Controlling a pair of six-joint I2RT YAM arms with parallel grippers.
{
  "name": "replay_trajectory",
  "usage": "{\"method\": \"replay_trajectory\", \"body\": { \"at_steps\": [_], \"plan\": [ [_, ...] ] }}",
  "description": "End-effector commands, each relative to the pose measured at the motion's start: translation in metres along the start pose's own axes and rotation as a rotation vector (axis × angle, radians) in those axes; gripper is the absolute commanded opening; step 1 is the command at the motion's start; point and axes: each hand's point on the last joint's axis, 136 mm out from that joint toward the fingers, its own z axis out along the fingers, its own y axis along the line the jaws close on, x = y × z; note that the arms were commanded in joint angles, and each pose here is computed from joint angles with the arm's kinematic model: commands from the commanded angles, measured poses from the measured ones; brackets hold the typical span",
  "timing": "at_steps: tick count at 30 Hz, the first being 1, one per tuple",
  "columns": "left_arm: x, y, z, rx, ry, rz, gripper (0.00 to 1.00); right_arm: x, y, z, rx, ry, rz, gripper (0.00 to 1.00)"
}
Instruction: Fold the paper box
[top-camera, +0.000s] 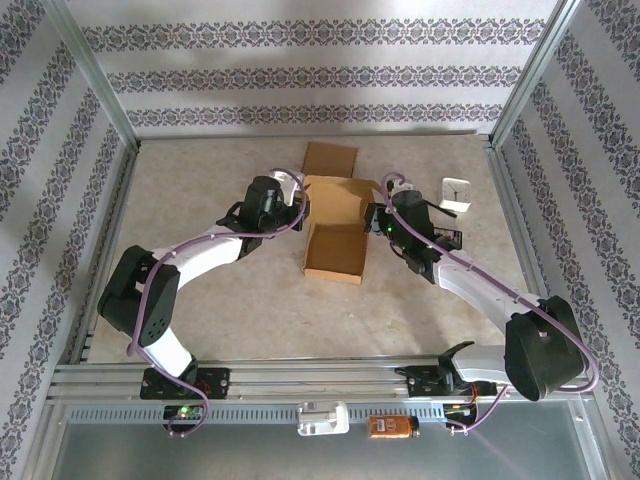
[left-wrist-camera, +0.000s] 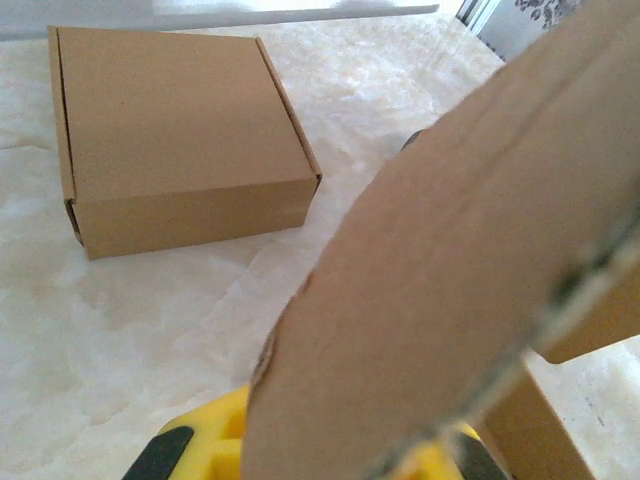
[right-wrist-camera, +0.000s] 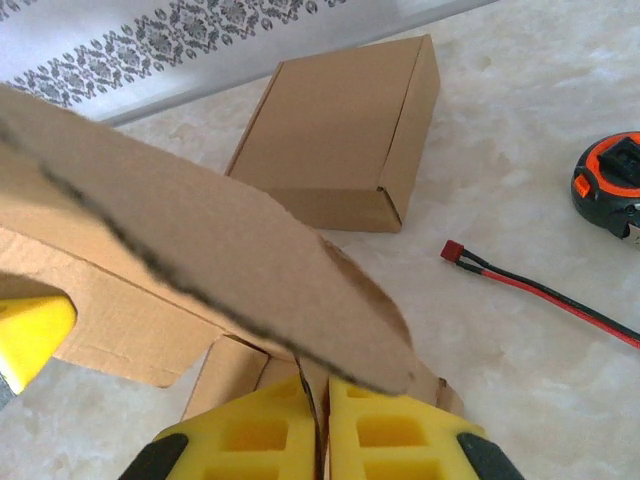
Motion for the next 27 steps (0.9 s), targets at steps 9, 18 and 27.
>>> {"method": "replay_trajectory", "body": {
  "at_steps": [9, 18, 27],
  "plan": [
    [0.023, -0.026, 0.001, 0.115, 0.036, -0.105, 0.0, 0.013, 0.014, 0.005, -0.039, -0.009, -0.032, 0.1],
    [0.039, -0.039, -0.011, 0.187, 0.013, -0.101, 0.0, 0.033, -0.006, -0.005, 0.019, -0.003, -0.165, 0.11],
    [0.068, -0.044, -0.01, 0.195, 0.057, -0.142, 0.02, 0.047, -0.014, -0.012, 0.021, 0.014, -0.193, 0.12]
  ]
}}
